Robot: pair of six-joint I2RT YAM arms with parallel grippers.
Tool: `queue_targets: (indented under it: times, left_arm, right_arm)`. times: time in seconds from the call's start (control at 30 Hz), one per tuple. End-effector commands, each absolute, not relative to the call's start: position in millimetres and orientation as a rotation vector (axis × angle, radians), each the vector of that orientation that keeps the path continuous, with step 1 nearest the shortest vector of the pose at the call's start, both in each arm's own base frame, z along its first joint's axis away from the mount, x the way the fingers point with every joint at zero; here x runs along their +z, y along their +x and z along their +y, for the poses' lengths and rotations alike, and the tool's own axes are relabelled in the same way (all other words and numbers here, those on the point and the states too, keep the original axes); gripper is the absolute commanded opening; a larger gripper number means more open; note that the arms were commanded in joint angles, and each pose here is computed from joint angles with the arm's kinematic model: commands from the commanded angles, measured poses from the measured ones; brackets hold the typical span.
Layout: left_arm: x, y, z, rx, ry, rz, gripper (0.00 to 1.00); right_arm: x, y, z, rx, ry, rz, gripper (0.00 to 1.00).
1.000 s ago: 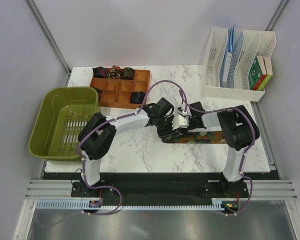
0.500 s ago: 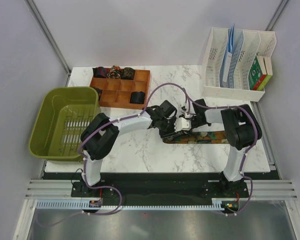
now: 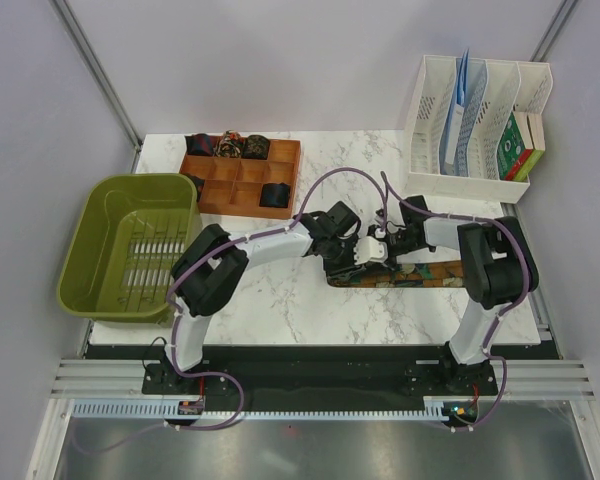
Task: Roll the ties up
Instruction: Roll the tie at the center of the board.
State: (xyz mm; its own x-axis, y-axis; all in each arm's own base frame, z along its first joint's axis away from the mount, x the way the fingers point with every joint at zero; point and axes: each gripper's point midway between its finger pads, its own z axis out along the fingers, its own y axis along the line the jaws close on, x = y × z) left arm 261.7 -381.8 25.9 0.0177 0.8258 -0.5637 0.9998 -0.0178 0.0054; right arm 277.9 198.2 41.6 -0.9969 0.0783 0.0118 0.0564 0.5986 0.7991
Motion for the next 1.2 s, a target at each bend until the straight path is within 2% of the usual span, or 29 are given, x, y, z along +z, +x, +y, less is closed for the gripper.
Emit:
queue_targets:
  times: [0.0, 0.1, 0.2, 0.23, 0.3, 0.33, 0.4, 0.8, 0.87, 0.97, 1.0, 1.07, 1.13, 1.17]
  left_arm:
    - [-44.0, 224.1, -330.7, -0.506, 2.1, 2.084, 0.43]
    - [-44.1, 224.8, -330.5, -0.501, 2.104, 2.082, 0.43]
    - [-43.6, 225.8, -330.6, -0.494, 2.101, 2.082, 0.44]
    - [-44.0, 225.8, -329.8, -0.49, 2.1, 2.086, 0.45]
    - [-41.1, 226.8, -329.7, -0.491, 2.083, 2.096, 0.47]
    - [-39.6, 227.2, -330.4, -0.507, 2.07, 2.101, 0.5]
    - [-30.9, 231.2, -331.2, -0.528, 2.029, 2.109, 0.51]
    - [44.3, 255.3, -342.4, -0.639, 1.785, 1.971, 0.68]
    - [59.9, 256.1, -339.4, -0.648, 1.734, 1.938, 0.74]
    - [64.8, 259.2, -334.5, -0.624, 1.709, 1.912, 0.77]
    - [64.0, 259.2, -332.0, -0.619, 1.712, 1.912, 0.77]
    - [54.2, 255.2, -328.1, -0.619, 1.749, 1.91, 0.55]
    - [42.4, 253.3, -329.1, -0.637, 1.767, 1.933, 0.4]
    - [42.5, 255.5, -333.2, -0.648, 1.759, 1.938, 0.37]
  right_arm:
    - [45.6, 272.6, 211.6, 1.448, 0.103, 2.748, 0.5]
    - [39.3, 269.7, 218.1, 1.433, 0.086, 2.761, 0.5]
    - [31.8, 268.3, 219.1, 1.413, 0.072, 2.767, 0.4]
    - [28.9, 267.7, 218.4, 1.405, 0.075, 2.774, 0.29]
    - [22.2, 264.6, 216.8, 1.395, 0.081, 2.796, 0.17]
    - [17.2, 263.4, 215.1, 1.382, 0.086, 2.808, 0.07]
    - [13.1, 262.4, 212.8, 1.367, 0.095, 2.822, 0.0]
    - [-9.7, 257.1, 192.9, 1.227, 0.07, 2.891, 0.0]
    - [-14.1, 256.9, 191.3, 1.21, 0.064, 2.9, 0.0]
    - [-20.3, 257.5, 189.7, 1.19, 0.061, 2.909, 0.0]
    - [-20.3, 258.8, 190.4, 1.19, 0.055, 2.907, 0.0]
    - [-20.6, 259.1, 190.9, 1.197, 0.05, 2.906, 0.0]
    - [-15.7, 261.1, 193.4, 1.226, 0.045, 2.887, 0.0]
    - [-13.8, 261.6, 194.4, 1.238, 0.041, 2.879, 0.0]
